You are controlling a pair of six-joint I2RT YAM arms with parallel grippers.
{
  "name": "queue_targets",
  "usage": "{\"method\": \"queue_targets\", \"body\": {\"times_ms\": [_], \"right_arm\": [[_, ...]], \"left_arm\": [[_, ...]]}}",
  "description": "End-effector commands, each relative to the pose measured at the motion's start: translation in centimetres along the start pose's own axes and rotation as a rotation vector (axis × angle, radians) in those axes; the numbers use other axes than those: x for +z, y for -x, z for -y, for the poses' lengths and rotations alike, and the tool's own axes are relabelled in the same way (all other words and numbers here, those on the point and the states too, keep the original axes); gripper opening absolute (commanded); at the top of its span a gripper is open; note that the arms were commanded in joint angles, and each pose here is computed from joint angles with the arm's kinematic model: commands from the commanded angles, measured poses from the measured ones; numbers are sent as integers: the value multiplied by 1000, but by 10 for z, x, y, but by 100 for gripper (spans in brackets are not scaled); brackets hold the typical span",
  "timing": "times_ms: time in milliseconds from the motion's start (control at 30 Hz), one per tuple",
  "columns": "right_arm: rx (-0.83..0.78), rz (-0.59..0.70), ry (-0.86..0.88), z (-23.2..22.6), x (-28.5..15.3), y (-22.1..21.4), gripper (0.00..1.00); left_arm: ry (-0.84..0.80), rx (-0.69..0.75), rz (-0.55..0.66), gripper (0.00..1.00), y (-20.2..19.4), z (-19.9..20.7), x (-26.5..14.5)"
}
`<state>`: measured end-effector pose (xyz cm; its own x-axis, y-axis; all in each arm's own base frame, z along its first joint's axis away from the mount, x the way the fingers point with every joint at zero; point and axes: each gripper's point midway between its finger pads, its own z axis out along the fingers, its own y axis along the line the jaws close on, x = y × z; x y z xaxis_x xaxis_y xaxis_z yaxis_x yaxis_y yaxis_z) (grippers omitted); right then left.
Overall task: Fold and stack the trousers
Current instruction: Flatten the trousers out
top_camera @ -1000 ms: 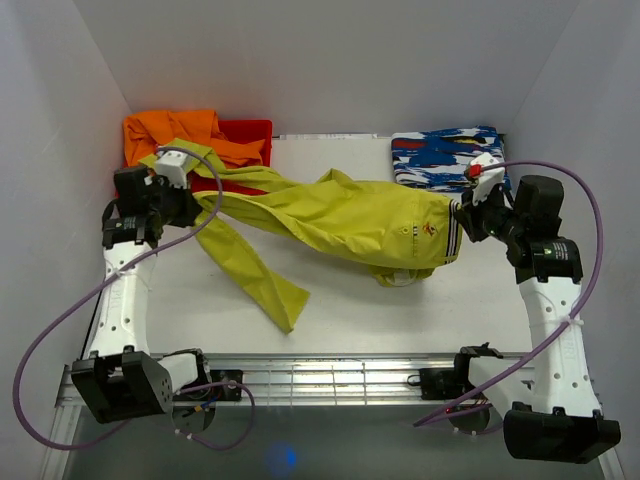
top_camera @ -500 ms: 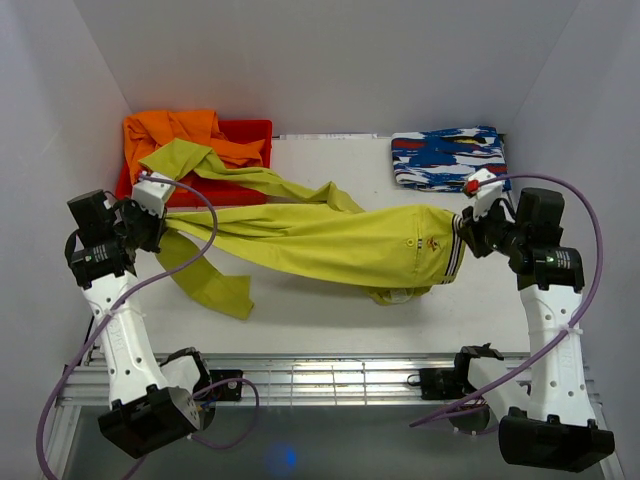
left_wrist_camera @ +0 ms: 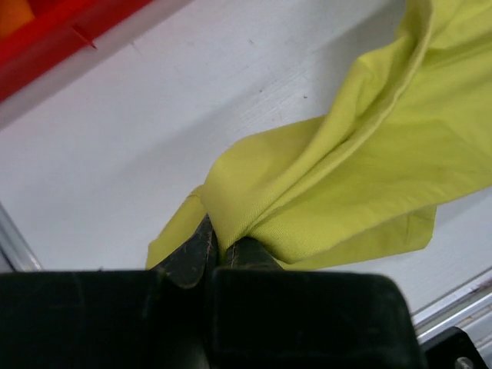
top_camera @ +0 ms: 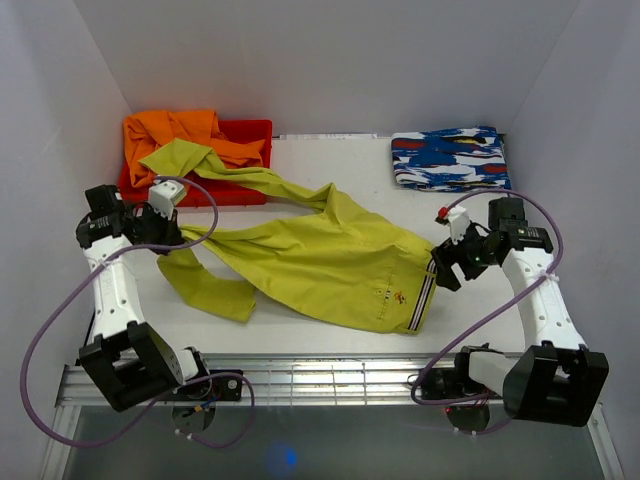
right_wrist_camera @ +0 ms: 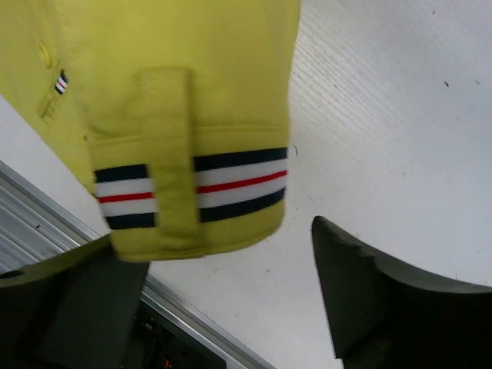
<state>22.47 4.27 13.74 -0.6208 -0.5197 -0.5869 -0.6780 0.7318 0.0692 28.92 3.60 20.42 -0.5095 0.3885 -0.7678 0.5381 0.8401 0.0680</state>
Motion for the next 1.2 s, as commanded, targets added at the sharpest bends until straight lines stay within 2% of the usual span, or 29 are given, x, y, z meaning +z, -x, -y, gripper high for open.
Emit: {"method": "queue_targets", "body": {"times_ms": [0,67,133,167,200,300,433,500,567,600,767,967,1167], "right_arm": [[-156,-23,-106,25,-17,8,93],[-222,17,-101,19,-32,21,94],[-349,108,-2,-13,-43,34,92],[-361,107,48,-29,-44,28,83],[-429,140,83,-49,-47,32,80],[-565,166,141,-84,-37,32,74],[-599,190,210,-116,-26,44,72],[-650,180,290,-140,-17,49,67],[-647,148,345,-150,-5,42,65],[-657,101,370,-154,6,36,60],[-769,-67,401,-164,50,-9,50],[-861,-233,420,-182,83,-40,48],[-887,-316,319,-178,110,-55,48]], "left_arm": [[-95,-61,-7,3,-1,12,14],[-124,-107,-50,5,-10,13,26],[-138,-125,-86,5,-15,15,35],[-153,-140,-108,6,-20,15,43],[-150,-152,-127,6,-23,13,46],[-167,-215,-174,6,-32,10,58],[-166,-293,-216,6,-37,2,69],[-167,-318,-218,6,-34,-1,70],[-168,-332,-217,6,-31,-4,72],[-165,-346,-224,6,-31,-5,73],[-179,-390,-288,10,-44,-6,79],[-181,-409,-316,13,-51,-7,84],[-177,-412,-308,17,-46,-12,86]]}}
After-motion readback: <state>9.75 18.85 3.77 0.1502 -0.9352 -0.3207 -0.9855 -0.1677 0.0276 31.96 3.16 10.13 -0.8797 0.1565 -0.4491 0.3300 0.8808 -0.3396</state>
